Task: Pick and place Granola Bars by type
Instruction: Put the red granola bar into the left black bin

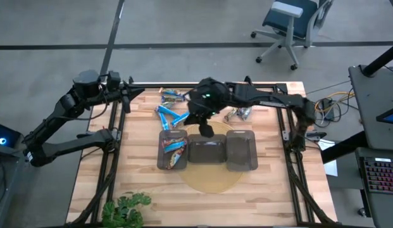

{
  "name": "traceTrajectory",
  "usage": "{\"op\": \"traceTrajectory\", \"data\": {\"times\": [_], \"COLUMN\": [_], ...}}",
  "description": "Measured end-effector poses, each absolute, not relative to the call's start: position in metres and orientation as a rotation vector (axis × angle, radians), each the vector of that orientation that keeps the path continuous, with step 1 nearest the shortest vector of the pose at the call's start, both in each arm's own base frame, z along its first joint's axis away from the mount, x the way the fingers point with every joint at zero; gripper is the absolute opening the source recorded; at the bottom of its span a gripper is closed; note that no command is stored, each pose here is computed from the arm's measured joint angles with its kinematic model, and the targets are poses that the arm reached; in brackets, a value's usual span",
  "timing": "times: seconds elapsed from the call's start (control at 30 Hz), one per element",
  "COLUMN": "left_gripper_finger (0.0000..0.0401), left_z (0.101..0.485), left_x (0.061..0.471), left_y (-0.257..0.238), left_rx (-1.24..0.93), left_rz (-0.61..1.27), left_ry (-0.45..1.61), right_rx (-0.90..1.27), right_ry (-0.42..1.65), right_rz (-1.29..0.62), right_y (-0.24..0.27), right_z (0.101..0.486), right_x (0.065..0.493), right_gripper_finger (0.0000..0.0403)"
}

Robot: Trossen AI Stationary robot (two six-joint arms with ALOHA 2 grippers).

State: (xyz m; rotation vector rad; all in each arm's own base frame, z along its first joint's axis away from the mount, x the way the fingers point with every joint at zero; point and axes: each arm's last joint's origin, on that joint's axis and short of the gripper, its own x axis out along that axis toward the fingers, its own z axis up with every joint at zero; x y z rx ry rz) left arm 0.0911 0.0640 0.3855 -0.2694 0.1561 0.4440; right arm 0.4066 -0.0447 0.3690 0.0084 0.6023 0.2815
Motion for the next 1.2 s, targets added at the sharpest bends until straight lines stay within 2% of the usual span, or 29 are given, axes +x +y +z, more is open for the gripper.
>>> {"op": "traceTrajectory", "data": {"times": [0.2,0.6,0.73,1.0,1.2], "left_gripper_finger": [0.0018,0.0024,0.0059,0.0162,0.0187], "left_z": [0.386,0.383,0.382,0.397,0.4], "left_x": [0.091,0.097,0.102,0.116,0.127], "left_y": [0.063,0.067,0.072,0.082,0.091], "left_rx": [-0.266,-0.238,-0.227,-0.167,-0.102], "left_rz": [0.434,0.411,0.401,0.389,0.361], "left_ry": [0.155,0.187,0.212,0.233,0.391], "right_rx": [0.059,0.183,0.223,0.284,0.288], "right_ry": [0.534,0.385,0.314,0.169,0.158], "right_rz": [0.116,-0.099,-0.168,-0.227,-0.226], "right_y": [-0.046,-0.033,-0.03,-0.026,-0.024], "right_z": [0.358,0.361,0.359,0.356,0.352], "right_x": [0.361,0.241,0.205,0.164,0.156], "right_gripper_finger": [0.0009,0.0009,0.0009,0.0009,0.0009]}}
